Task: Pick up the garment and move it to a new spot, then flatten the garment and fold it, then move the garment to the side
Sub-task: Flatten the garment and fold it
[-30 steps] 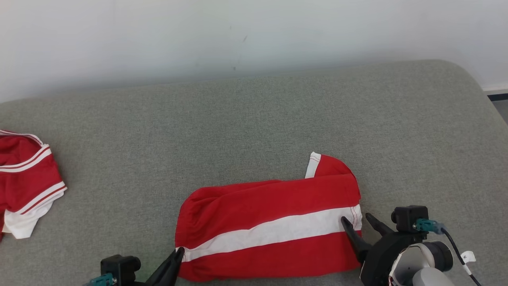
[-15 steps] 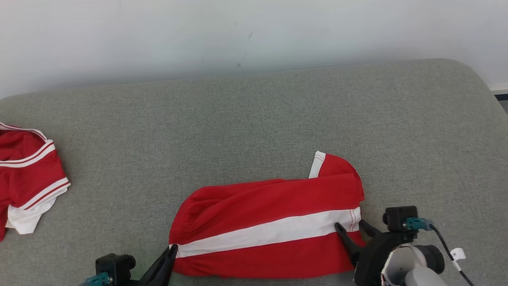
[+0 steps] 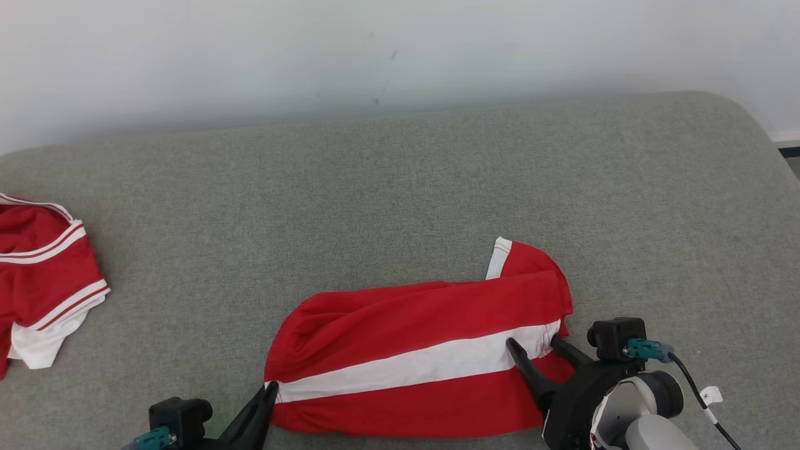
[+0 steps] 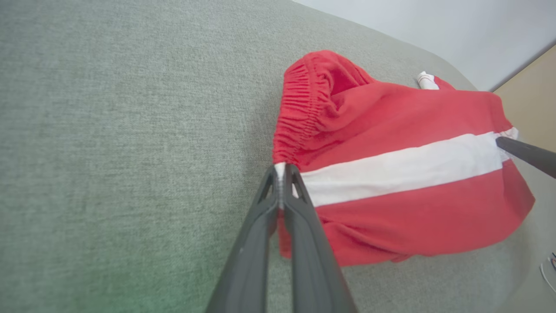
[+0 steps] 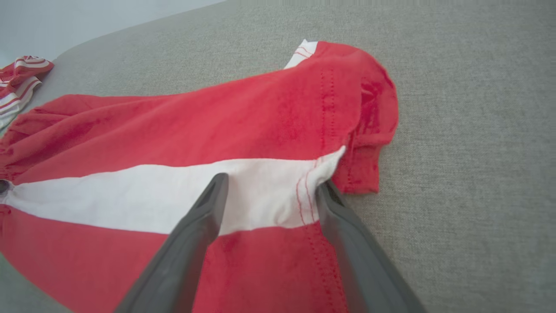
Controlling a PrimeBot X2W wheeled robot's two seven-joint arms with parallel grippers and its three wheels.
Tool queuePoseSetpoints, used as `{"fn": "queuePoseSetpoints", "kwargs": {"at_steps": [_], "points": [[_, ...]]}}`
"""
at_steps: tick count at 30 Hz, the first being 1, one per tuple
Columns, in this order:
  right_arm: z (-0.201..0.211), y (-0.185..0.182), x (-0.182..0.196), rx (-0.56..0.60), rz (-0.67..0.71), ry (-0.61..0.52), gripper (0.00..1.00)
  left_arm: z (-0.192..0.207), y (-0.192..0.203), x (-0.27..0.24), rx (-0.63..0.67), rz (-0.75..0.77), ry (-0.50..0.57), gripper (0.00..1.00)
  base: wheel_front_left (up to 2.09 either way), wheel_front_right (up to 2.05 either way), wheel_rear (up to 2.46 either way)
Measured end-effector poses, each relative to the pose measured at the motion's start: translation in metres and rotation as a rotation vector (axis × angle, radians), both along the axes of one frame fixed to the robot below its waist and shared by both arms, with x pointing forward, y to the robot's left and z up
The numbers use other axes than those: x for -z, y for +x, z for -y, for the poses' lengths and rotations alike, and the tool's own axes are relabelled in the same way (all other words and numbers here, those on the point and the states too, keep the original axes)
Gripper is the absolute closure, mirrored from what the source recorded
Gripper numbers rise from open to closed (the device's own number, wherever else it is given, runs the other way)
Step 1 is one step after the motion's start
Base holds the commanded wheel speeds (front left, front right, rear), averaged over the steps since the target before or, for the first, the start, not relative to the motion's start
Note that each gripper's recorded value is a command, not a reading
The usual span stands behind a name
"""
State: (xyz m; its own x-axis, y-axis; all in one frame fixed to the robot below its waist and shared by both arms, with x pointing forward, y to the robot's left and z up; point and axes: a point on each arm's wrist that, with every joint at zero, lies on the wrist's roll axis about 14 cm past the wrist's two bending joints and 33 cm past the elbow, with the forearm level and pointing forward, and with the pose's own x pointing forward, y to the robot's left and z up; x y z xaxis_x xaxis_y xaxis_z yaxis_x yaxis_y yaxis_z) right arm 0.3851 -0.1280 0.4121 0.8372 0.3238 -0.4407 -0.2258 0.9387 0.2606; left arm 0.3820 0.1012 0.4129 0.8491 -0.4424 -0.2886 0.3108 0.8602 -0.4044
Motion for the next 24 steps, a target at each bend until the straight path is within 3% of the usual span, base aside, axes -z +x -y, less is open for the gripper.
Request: {"fn": "queuePoseSetpoints", "kwargs": {"at_steps": [1, 2, 5, 8, 10, 11, 12, 13, 19, 24], "points": [[0.000, 0.000, -0.002, 0.002, 0.008, 0.003, 0.04, 0.000, 0.000, 0.000, 0.000, 0.000, -0.001, 1.00, 0.00, 0.00, 0.00], [0.000, 0.000, -0.002, 0.003, 0.009, 0.005, 0.11, 0.000, 0.000, 0.000, -0.001, 0.001, 0.000, 1.00, 0.00, 0.00, 0.00], [0.001, -0.002, -0.002, 0.005, -0.001, 0.010, 0.53, 0.000, 0.002, -0.001, -0.004, 0.007, -0.002, 1.00, 0.00, 0.00, 0.00], [0.004, -0.002, 0.000, 0.009, -0.019, 0.009, 0.55, 0.001, 0.002, -0.001, -0.001, 0.006, -0.001, 1.00, 0.00, 0.00, 0.00], [0.005, 0.000, 0.001, 0.009, -0.026, 0.005, 0.60, 0.001, 0.002, -0.001, 0.001, 0.005, -0.001, 1.00, 0.00, 0.00, 0.00], [0.005, 0.002, 0.000, 0.009, -0.027, 0.001, 0.68, 0.002, 0.002, 0.000, 0.002, 0.004, -0.001, 1.00, 0.00, 0.00, 0.00], [0.007, 0.004, 0.000, 0.007, -0.029, -0.011, 0.91, 0.002, 0.002, 0.000, 0.003, 0.002, -0.002, 1.00, 0.00, 0.00, 0.00], [0.008, 0.006, 0.000, 0.007, -0.030, -0.017, 1.00, 0.002, 0.002, 0.000, 0.004, 0.002, -0.002, 1.00, 0.00, 0.00, 0.00], [0.007, 0.012, -0.010, 0.010, 0.015, -0.016, 1.00, 0.001, 0.006, -0.012, -0.025, 0.033, -0.054, 1.00, 0.00, 0.00, 0.00], [0.013, 0.022, -0.050, 0.056, 0.161, 0.059, 1.00, 0.002, 0.017, -0.045, -0.075, 0.106, -0.182, 1.00, 0.00, 0.00, 0.00]]}}
